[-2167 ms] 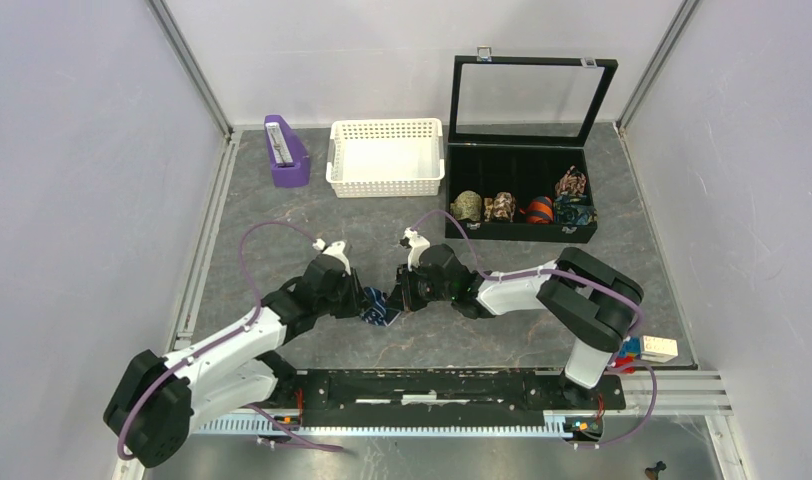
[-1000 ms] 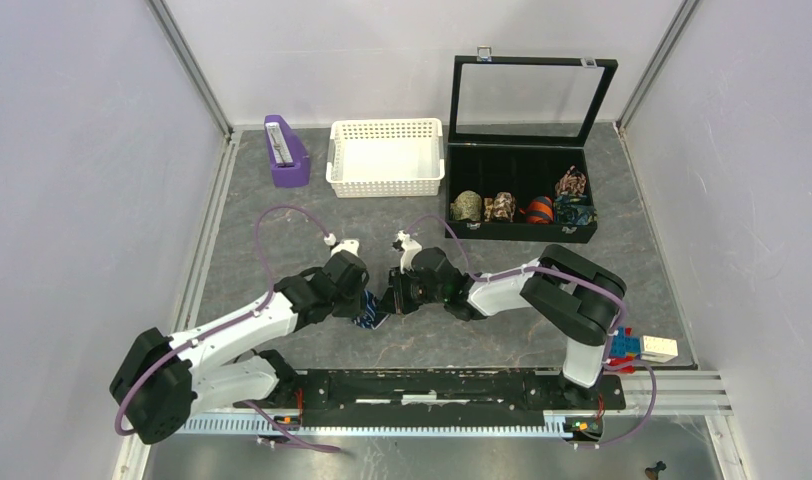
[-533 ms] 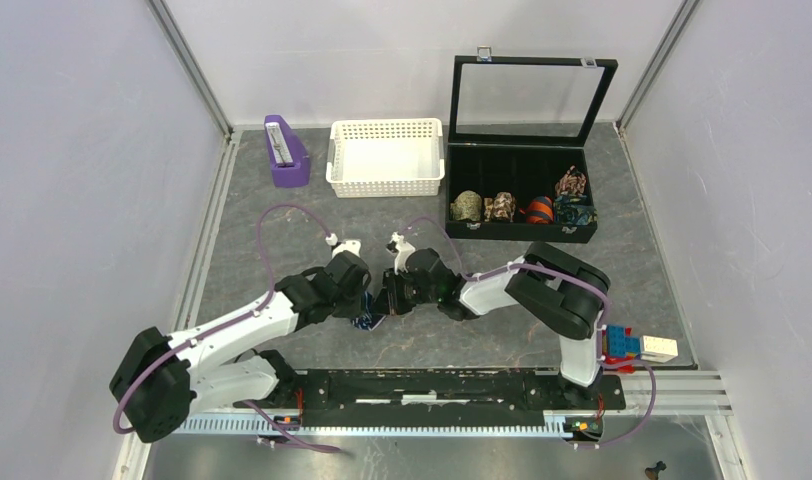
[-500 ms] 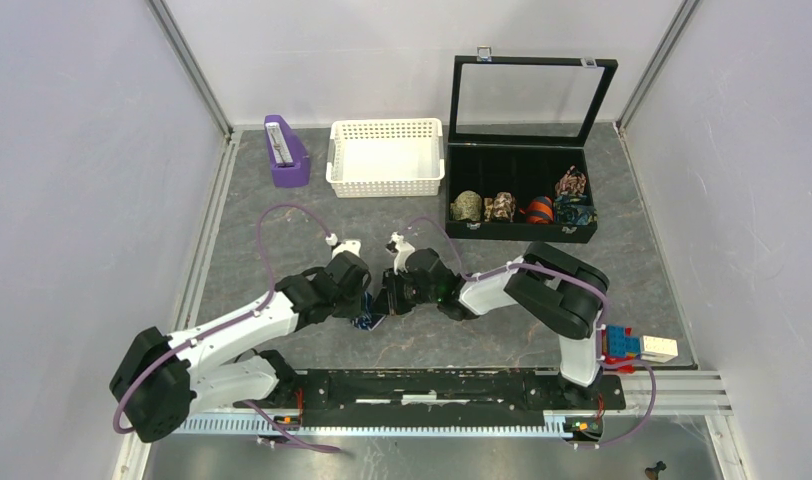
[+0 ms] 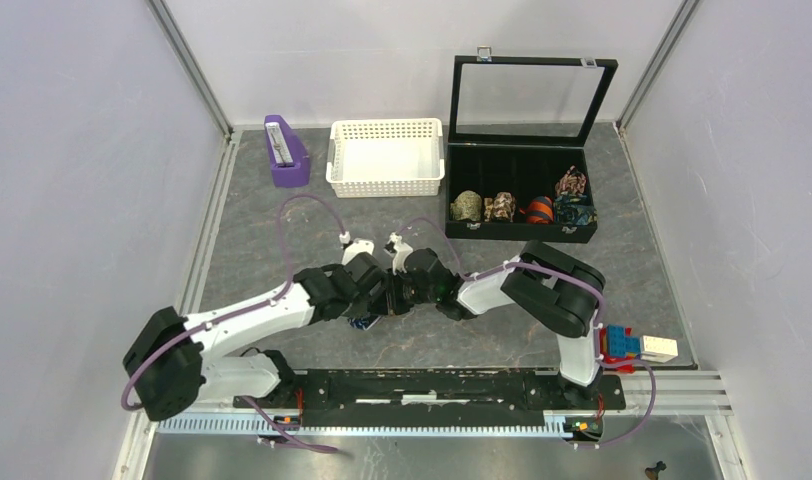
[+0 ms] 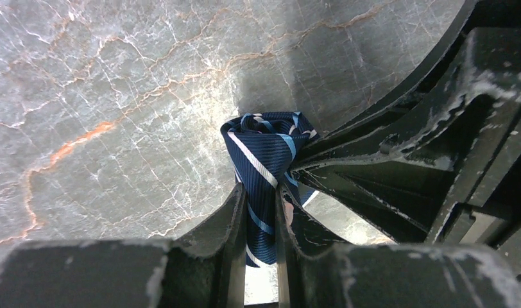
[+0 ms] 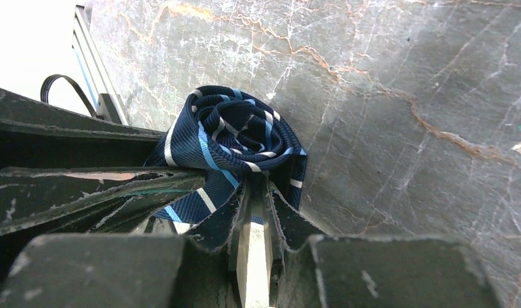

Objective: Roll the ties
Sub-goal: Roll the tie at the center of the board.

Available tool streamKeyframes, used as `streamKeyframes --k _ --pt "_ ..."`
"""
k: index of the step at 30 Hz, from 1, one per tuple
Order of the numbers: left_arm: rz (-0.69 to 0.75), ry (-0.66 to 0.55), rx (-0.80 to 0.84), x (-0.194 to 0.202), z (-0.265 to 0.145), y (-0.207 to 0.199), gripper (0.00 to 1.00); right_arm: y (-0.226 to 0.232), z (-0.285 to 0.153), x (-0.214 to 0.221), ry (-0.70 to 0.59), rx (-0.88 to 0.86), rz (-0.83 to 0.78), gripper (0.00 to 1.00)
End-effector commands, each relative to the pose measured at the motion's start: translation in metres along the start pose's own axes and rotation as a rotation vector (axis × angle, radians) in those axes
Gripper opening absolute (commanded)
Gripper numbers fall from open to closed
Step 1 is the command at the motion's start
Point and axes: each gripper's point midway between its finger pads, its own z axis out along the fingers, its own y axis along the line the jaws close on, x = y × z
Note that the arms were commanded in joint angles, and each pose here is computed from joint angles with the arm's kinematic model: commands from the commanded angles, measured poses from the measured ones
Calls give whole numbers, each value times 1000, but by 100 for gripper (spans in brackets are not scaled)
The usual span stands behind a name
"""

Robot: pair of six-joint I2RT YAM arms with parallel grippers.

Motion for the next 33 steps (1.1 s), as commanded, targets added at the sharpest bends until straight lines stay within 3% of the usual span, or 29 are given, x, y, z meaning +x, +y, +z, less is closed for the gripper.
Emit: streamKeyframes --k 1,15,28,33 --pt "52 -46 -142 -18 -7 8 18 7 -13 -9 -25 -14 -41 18" --pt "158 -21 -272 -11 3 1 17 -33 -85 -21 -124 126 -71 19" --pt "219 -8 -321 -4 14 -17 17 -55 -122 -27 -196 225 -88 19" --pt "232 3 -323 0 18 -26 23 -59 -129 -26 -208 232 -84 19"
